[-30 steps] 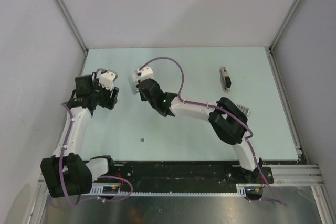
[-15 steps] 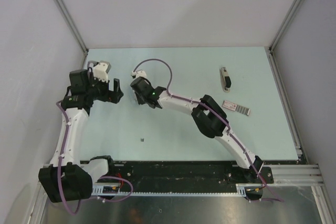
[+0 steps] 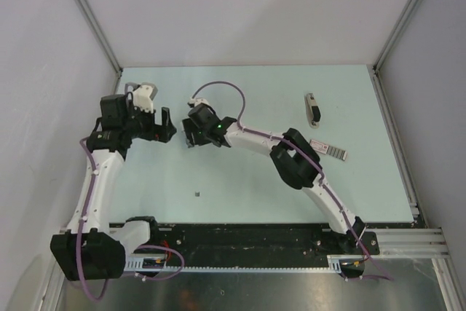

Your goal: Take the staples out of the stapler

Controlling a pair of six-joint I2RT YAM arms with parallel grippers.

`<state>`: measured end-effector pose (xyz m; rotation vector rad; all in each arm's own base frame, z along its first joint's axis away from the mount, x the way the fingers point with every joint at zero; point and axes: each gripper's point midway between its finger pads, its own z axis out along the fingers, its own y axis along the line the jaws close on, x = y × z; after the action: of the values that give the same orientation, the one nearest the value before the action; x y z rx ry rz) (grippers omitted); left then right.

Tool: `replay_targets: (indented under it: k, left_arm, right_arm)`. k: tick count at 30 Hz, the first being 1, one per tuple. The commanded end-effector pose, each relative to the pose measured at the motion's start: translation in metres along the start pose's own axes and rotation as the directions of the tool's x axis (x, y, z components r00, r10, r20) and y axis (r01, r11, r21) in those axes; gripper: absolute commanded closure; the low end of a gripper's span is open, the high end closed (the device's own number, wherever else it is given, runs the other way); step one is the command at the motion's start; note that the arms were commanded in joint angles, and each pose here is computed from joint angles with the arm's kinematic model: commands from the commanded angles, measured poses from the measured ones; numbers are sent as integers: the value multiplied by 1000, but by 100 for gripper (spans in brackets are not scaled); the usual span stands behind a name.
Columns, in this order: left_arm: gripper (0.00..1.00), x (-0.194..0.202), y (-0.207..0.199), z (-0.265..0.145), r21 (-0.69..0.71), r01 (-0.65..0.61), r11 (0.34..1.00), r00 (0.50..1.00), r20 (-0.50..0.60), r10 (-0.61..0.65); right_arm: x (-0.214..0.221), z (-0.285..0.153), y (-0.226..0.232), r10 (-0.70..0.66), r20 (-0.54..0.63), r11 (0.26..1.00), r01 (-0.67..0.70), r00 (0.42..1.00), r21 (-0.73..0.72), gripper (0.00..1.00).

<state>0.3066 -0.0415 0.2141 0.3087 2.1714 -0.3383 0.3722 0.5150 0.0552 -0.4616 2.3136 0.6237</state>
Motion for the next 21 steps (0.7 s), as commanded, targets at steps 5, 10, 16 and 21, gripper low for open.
replay_targets:
  k: [5, 10, 16, 21]
  left_arm:
    - [1, -23, -62, 5, 74, -128, 989, 992, 11, 128]
    - [0, -18, -94, 30, 146, -161, 976, 984, -53, 170]
    - [1, 18, -126, 73, 191, -241, 951, 940, -198, 278]
    - [1, 33, -138, 97, 224, -265, 938, 911, -261, 320]
  right_arm:
    - [-82, -117, -84, 113, 219, 986, -137, 969, 97, 32]
    - [-90, -189, -205, 124, 294, 904, -230, 948, 361, 31]
    - [-83, -229, -314, 125, 317, 760, -296, 940, 579, 28]
    - [-62, -224, -372, 172, 289, 676, -326, 942, 661, 26]
